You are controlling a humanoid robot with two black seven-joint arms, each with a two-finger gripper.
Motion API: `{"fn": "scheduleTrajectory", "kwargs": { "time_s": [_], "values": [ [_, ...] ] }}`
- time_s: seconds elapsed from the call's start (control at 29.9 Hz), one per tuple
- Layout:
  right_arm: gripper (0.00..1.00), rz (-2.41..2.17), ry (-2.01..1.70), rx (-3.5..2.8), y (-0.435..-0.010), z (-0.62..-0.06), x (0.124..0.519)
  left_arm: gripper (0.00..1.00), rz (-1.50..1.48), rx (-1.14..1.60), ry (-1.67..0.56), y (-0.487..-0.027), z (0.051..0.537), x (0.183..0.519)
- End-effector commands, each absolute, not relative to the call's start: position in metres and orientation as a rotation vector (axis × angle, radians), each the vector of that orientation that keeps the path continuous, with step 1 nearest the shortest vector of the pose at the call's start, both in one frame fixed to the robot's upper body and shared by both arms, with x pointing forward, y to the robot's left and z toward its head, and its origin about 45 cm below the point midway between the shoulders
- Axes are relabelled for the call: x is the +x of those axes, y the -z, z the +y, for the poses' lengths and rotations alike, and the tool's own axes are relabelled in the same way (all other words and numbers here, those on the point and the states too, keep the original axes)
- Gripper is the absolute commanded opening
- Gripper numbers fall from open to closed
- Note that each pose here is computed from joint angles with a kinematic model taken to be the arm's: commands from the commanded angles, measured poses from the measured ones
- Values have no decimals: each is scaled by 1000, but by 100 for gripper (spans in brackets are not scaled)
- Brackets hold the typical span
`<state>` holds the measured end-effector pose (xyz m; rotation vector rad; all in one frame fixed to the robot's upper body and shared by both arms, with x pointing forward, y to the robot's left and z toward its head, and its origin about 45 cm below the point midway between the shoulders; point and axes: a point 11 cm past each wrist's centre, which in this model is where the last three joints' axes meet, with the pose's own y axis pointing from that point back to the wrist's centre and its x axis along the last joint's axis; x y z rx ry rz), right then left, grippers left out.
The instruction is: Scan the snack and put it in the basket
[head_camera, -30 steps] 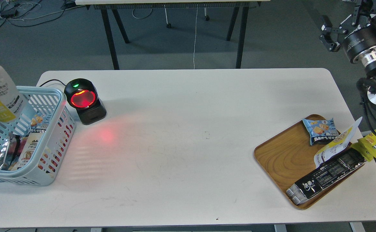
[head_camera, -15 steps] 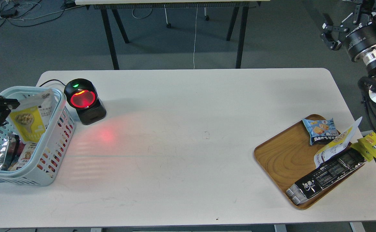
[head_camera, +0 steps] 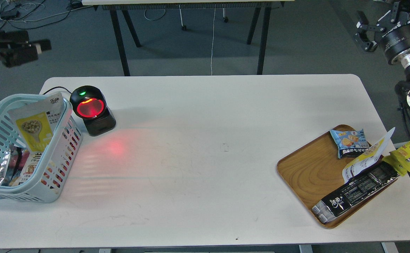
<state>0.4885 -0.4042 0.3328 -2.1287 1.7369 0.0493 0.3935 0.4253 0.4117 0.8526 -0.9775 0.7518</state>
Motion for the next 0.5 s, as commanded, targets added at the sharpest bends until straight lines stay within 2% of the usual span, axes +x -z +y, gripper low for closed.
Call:
{"fn": "scheduleTrajectory", "kwargs": {
  "time_s": [0.0, 0.23, 0.47],
  "values": [
    [99, 1737, -33, -2038, -347, -416, 489, 95, -820, 543, -913, -434, 411, 413],
    [98, 1701, -42, -2004, -353, -417, 488, 95, -507, 98, -1084, -432, 390, 448],
    [98, 1677, -184, -1915, -339, -413, 491, 95, -95, -395, -1187, -412, 374, 484]
  ]
}}
